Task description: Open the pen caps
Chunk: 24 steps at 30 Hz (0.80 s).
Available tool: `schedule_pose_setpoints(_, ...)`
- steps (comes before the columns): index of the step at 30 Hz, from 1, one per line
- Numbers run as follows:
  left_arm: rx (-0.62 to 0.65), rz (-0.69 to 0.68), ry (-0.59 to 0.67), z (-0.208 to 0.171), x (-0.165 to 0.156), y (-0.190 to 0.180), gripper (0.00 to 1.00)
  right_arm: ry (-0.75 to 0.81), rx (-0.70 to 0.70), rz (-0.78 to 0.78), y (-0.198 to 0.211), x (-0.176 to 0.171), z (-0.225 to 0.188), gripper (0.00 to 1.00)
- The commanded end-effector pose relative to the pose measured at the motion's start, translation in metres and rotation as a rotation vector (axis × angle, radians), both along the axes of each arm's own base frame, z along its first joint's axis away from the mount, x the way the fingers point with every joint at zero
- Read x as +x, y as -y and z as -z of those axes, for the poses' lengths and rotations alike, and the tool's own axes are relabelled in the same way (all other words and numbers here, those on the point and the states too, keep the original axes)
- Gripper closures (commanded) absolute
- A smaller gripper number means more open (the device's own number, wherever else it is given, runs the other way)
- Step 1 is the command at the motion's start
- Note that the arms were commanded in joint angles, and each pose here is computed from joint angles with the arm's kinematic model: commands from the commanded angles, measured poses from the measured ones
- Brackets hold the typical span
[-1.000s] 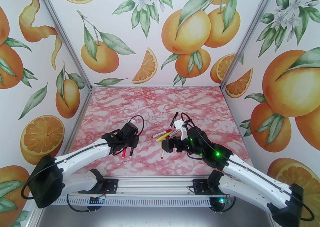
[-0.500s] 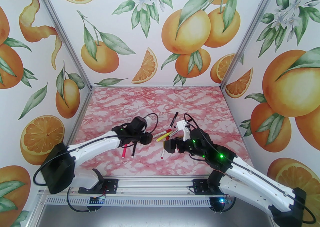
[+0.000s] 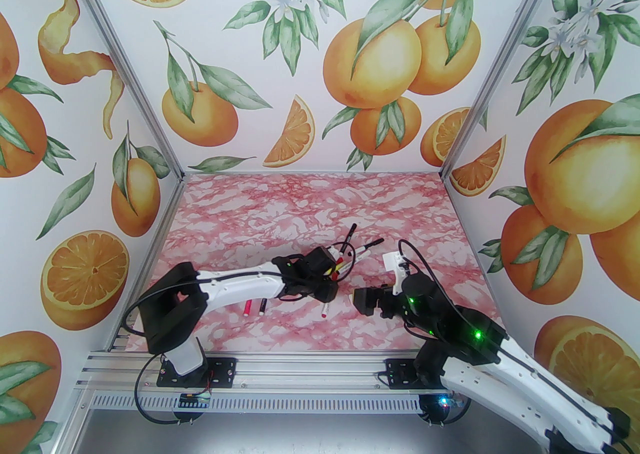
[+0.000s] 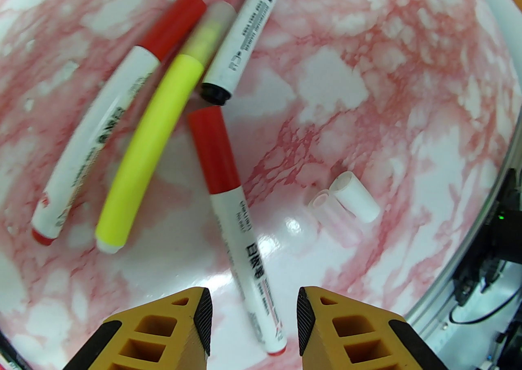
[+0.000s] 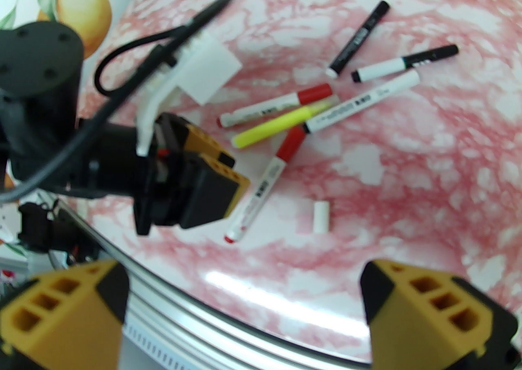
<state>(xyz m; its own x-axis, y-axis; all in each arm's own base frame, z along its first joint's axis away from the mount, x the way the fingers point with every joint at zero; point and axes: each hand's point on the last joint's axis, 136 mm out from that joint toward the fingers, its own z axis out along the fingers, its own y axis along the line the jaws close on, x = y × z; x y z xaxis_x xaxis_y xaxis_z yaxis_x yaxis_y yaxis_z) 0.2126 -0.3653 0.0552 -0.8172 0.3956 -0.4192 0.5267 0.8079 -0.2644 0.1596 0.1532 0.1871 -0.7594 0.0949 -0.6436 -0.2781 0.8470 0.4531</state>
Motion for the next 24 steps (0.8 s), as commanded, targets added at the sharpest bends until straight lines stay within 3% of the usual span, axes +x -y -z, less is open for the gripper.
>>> schedule_pose_setpoints(1,0.036,-0.017,0.022,0.004,0.007,0.009,0.58,0.005,-0.010,0.031,0.007,0.001,-0.005,0.00)
schedule_pose_setpoints(11,0.220,0.007,0.065,0.025,0.006,0.004,0.60,0.018,0.004,0.016,0.007,-0.002,-0.011,0.00)
schedule_pose_setpoints(24,0.452,0.058,0.065,0.046,-0.005,-0.014,0.76,0.027,0.043,0.018,0.007,-0.004,-0.012,0.00)
